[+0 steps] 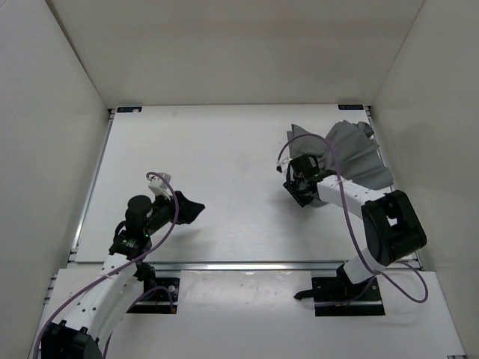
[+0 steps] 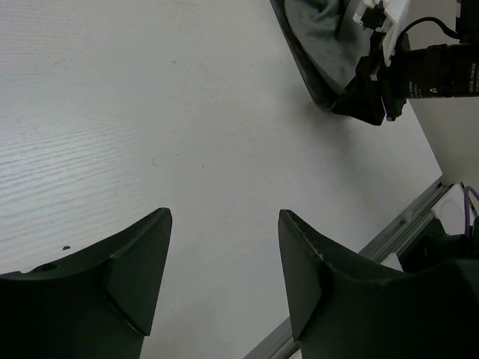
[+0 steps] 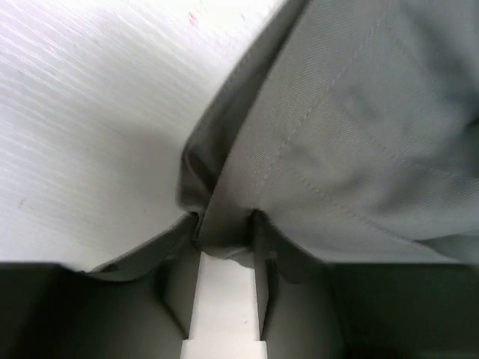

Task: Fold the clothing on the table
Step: Grab the skirt from the pile, then move the skirt to the center of the board

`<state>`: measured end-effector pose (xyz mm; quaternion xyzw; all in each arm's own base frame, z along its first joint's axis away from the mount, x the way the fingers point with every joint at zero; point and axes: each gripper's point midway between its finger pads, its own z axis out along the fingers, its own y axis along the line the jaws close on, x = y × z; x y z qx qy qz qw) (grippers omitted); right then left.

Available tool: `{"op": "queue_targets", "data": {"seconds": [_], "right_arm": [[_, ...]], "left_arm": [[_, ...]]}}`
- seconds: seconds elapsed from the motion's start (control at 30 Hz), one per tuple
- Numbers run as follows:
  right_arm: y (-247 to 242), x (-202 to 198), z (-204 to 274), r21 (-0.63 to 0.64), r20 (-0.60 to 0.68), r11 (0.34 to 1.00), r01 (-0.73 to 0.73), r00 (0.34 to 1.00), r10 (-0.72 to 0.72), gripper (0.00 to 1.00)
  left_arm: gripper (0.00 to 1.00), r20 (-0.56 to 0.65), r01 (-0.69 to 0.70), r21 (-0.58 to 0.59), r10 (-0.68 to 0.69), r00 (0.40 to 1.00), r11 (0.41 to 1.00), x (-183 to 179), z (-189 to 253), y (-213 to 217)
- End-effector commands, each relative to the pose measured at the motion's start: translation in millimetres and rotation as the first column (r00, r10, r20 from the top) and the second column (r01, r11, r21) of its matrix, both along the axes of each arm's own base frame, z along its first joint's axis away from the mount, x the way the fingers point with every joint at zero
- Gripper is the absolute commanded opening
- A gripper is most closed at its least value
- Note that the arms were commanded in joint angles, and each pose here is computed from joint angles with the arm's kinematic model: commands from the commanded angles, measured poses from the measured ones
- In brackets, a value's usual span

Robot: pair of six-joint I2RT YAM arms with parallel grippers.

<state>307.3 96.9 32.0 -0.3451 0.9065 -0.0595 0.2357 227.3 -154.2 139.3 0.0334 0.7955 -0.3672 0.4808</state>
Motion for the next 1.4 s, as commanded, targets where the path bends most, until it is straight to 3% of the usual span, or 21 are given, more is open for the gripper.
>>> {"op": "queue_targets", "data": {"seconds": [0.0, 0.03, 0.07, 0.1, 0.13, 0.2, 0.37, 0.47, 0.6, 0.7, 0.73, 0.77, 0.87, 0.9, 1.0, 1.17, 1.27, 1.37], "right_arm": [[10, 21, 17, 0.019, 0.110, 0.999, -0.031, 0.993, 0.028, 0.18], [15, 24, 21, 0.033, 0.128, 0.998, -0.044, 0.991, 0.039, 0.05], [17, 26, 24, 0.040, 0.140, 0.998, -0.045, 0.989, 0.039, 0.00], [18, 28, 27, 0.054, 0.142, 0.998, -0.045, 0.989, 0.037, 0.00], [19, 23, 25, 0.058, 0.124, 0.998, -0.040, 0.992, 0.033, 0.00], [36, 28, 44, 0.133, 0.135, 0.990, -0.045, 0.990, 0.027, 0.00], [110, 20, 126, 0.396, 0.174, 0.905, -0.155, 0.981, 0.092, 0.00], [158, 0, 222, 0.557, 0.312, 0.761, -0.333, 0.933, 0.180, 0.00], [139, -11, 320, 0.678, 0.445, 0.617, -0.400, 0.891, 0.088, 0.00], [102, -13, 348, 0.695, 0.488, 0.614, -0.374, 0.872, -0.022, 0.00], [80, -4, 340, 0.742, 0.429, 0.610, -0.279, 0.896, -0.112, 0.00], [73, -13, 350, 0.775, 0.422, 0.562, -0.289, 0.898, -0.120, 0.00], [9, -7, 310, 0.826, 0.254, 0.562, -0.049, 0.921, -0.294, 0.00], [-17, 3, 294, 0.807, 0.233, 0.589, 0.038, 0.896, -0.377, 0.00], [-39, 1, 224, 0.689, 0.082, 0.661, 0.297, 0.875, -0.478, 0.00], [-31, -12, 142, 0.572, -0.090, 0.696, 0.434, 0.876, -0.473, 0.00], [-30, -17, 119, 0.512, -0.127, 0.720, 0.468, 0.870, -0.476, 0.00], [-31, -20, 105, 0.467, -0.135, 0.745, 0.477, 0.870, -0.473, 0.00]], "left_arm": [[0.68, 0.037, 0.022, -0.022, -0.022, 0.999, 0.999, -1, 9, -4], [0.67, 0.037, 0.018, -0.021, -0.017, 0.999, 1.000, -1, 8, -4], [0.65, 0.043, 0.025, -0.021, -0.024, 0.999, 0.999, -1, 10, -5], [0.56, 0.035, 0.021, -0.020, -0.020, 0.999, 1.000, -1, 8, -5], [0.36, 0.023, -0.002, -0.009, 0.002, 1.000, 1.000, 1, 5, -2], [0.17, -0.018, -0.027, 0.022, 0.028, 0.999, 0.999, 2, -4, 2], [0.16, 0.003, -0.037, 0.027, 0.037, 0.999, 0.999, 11, 4, 6], [0.09, 0.026, -0.074, 0.013, 0.073, 0.997, 0.997, 21, 18, 13], [0.08, 0.084, -0.092, -0.008, 0.092, 0.992, 0.996, 30, 41, 14], [0.06, 0.128, -0.133, -0.016, 0.134, 0.983, 0.991, 38, 61, 21], [0.06, 0.142, -0.138, -0.018, 0.140, 0.980, 0.990, 40, 69, 21], [0.06, 0.152, -0.148, -0.015, 0.148, 0.977, 0.989, 43, 73, 23], [0.06, 0.148, -0.160, -0.019, 0.161, 0.976, 0.987, 47, 77, 24], [0.06, 0.149, -0.138, -0.029, 0.141, 0.979, 0.990, 46, 79, 20], [0.10, 0.133, -0.122, -0.057, 0.128, 0.983, 0.991, 47, 75, 14], [0.07, 0.136, -0.075, -0.069, 0.084, 0.987, 0.995, 53, 74, -3], [0.03, 0.112, -0.027, -0.054, 0.033, 0.993, 0.998, 59, 67, -19], [0.08, 0.105, 0.018, -0.055, -0.012, 0.994, 0.998, 70, 64, -41]]}}
